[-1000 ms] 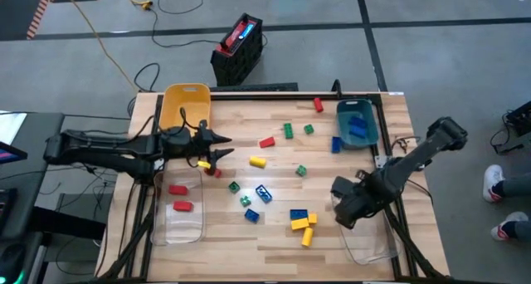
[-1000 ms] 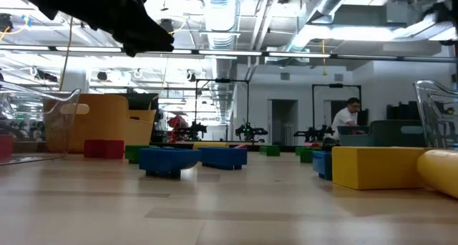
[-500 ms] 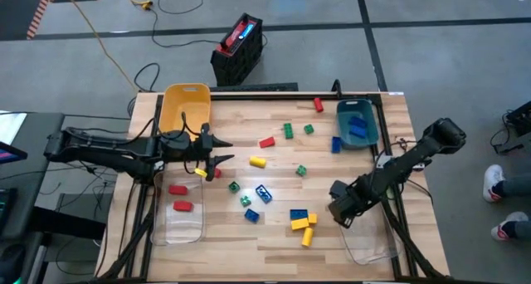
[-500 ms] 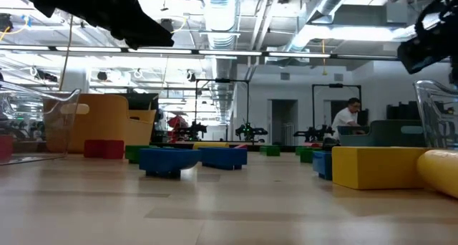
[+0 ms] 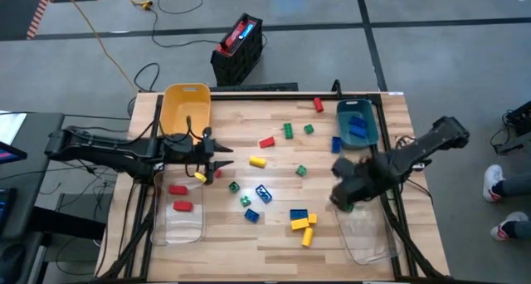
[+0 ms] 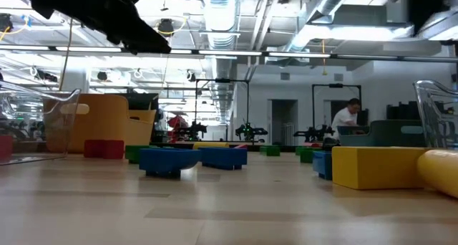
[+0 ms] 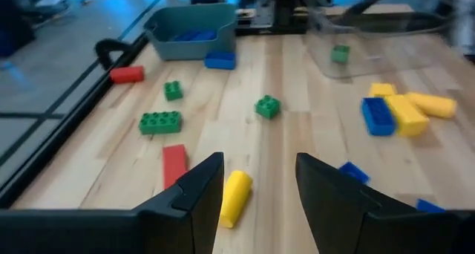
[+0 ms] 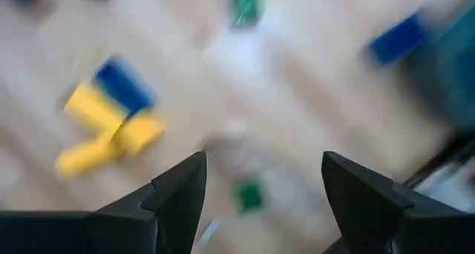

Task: Sort blocks
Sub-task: Put the green game piece into the right transparent bin

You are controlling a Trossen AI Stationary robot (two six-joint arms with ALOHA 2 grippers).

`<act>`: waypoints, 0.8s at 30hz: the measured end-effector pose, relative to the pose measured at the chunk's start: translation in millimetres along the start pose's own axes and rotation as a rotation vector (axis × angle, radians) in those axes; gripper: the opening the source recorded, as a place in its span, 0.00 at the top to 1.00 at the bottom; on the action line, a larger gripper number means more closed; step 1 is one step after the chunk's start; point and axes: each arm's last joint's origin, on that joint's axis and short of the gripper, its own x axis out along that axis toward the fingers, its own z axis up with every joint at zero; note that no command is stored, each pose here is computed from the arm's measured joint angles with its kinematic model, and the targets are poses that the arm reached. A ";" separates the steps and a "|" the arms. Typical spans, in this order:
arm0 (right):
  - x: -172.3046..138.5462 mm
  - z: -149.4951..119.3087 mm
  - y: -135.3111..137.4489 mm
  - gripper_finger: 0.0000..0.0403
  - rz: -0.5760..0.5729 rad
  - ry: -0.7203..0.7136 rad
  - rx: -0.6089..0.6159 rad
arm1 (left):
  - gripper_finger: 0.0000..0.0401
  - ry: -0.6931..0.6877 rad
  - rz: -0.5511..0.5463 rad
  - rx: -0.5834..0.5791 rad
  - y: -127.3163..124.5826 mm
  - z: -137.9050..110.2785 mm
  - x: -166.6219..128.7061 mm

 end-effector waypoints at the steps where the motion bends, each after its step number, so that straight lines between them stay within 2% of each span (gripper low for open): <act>1: -1.9 8.5 -2.2 0.30 -0.030 -0.029 -0.009 | 0.59 0.002 0.010 -0.009 0.3 -0.5 2.8; 5: 11.5 49.8 -5.4 0.30 -0.081 -0.131 -0.071 | 0.59 -0.006 0.034 -0.039 3.8 1.6 12.0; 10: 51.9 113.5 -8.1 0.30 -0.088 -0.222 -0.133 | 0.59 -0.007 0.042 -0.040 6.4 13.3 19.8; 14: 79.4 153.1 -16.3 0.30 -0.032 -0.261 -0.140 | 0.59 -0.017 0.038 -0.075 6.1 18.7 19.1; 17: 99.3 173.9 -21.7 0.30 -0.036 -0.290 -0.129 | 0.59 -0.003 0.024 -0.067 3.0 16.8 18.0; 22: 124.1 194.1 -29.4 0.30 -0.049 -0.308 -0.093 | 0.59 0.031 0.000 -0.048 -2.2 13.6 17.2; 24: 138.4 201.7 -30.9 0.30 -0.016 -0.292 -0.076 | 0.59 0.046 -0.008 -0.025 -4.1 12.2 16.7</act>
